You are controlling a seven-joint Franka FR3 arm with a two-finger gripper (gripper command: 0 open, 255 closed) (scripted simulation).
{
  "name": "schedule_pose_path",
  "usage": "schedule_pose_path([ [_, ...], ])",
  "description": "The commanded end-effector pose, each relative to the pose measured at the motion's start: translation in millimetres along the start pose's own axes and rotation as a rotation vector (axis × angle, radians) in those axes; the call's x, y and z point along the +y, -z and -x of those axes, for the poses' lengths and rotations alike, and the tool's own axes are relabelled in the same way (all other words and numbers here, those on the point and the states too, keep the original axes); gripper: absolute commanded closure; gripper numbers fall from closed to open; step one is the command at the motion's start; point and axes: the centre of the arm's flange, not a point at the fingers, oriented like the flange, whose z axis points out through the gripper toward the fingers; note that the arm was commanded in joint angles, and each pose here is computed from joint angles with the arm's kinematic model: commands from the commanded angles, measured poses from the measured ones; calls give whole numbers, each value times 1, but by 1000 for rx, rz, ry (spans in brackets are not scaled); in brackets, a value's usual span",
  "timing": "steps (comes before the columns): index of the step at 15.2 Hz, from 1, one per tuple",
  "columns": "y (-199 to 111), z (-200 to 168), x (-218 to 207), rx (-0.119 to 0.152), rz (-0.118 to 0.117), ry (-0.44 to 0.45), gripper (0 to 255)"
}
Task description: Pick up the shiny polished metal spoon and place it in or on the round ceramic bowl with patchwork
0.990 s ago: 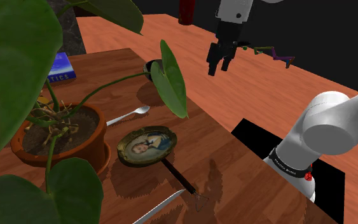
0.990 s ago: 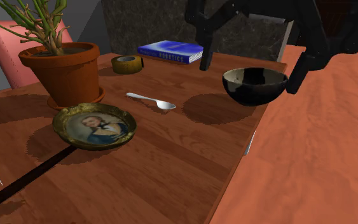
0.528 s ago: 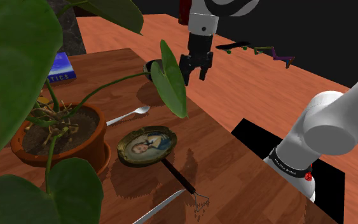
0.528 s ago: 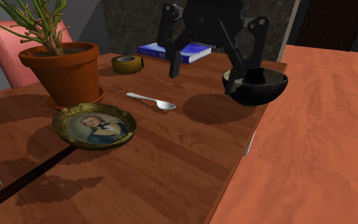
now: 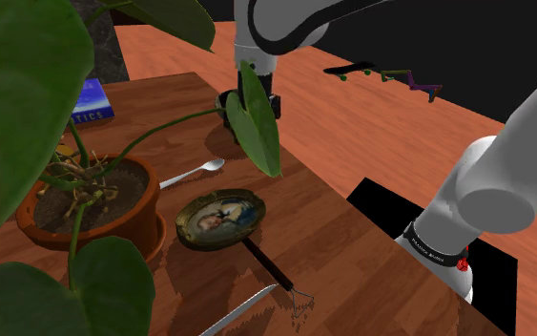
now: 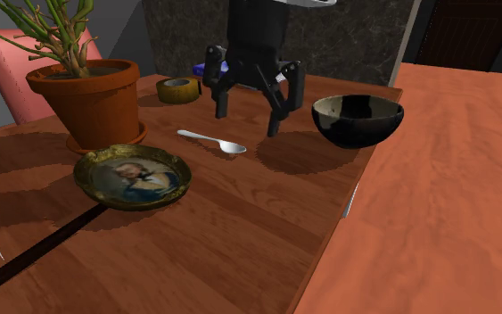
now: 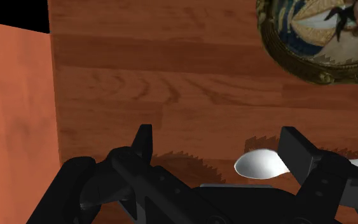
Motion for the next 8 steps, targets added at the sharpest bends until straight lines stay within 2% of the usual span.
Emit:
schedule_pose_path([
  [1,-14,-19,-18,-6,4,-22,0],
  [8,-55,-70,-75,-24,19,-87,0],
])
